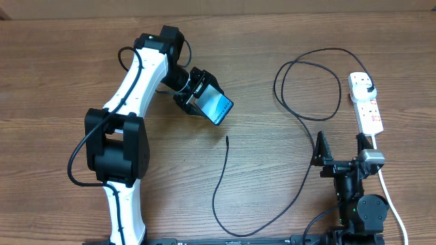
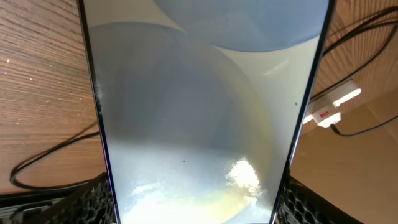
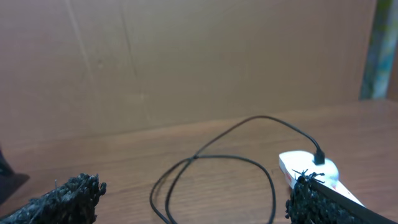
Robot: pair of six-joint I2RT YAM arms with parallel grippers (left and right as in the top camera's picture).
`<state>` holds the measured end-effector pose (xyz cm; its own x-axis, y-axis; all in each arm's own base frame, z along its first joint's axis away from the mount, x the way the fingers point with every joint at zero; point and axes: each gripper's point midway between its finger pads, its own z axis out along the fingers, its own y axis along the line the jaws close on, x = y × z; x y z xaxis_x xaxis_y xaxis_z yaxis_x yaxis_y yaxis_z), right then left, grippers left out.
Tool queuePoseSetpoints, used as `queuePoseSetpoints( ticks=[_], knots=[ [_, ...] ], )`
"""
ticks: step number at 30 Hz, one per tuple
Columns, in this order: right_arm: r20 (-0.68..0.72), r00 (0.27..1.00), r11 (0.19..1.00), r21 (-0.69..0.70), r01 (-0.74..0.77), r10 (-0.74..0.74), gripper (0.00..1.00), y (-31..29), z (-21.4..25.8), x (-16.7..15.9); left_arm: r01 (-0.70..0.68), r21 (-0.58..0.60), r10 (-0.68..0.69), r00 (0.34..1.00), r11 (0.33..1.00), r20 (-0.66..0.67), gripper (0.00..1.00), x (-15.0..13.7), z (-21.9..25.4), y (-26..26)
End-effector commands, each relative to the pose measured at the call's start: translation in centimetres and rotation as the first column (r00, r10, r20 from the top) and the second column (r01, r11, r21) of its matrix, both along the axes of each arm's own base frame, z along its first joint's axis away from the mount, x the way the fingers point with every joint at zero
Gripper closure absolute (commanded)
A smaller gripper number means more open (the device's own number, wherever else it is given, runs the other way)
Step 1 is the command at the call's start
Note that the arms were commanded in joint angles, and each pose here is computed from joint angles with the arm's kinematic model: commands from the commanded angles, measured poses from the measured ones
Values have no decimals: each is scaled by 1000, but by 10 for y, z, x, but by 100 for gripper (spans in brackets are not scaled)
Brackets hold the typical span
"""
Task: Plug charger to phone and switch on socket
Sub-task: 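Carry the phone with the left gripper toward the table center, then move the right gripper toward the phone held by the left gripper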
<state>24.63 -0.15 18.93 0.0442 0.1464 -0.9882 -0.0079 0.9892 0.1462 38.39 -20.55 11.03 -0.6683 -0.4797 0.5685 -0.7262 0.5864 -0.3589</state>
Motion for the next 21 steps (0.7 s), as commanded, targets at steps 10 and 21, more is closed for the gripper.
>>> queuePoseSetpoints(
  ticks=[10, 21],
  knots=[
    [8, 990, 990, 7, -142, 142, 0, 25, 31, -12, -53, -27, 53, 999, 998, 11, 96, 13, 8, -9],
    [11, 998, 998, 11, -55, 55, 0, 10, 106, -35, -63, -27, 64, 998, 998, 9, 96, 15, 8, -9]
  ],
)
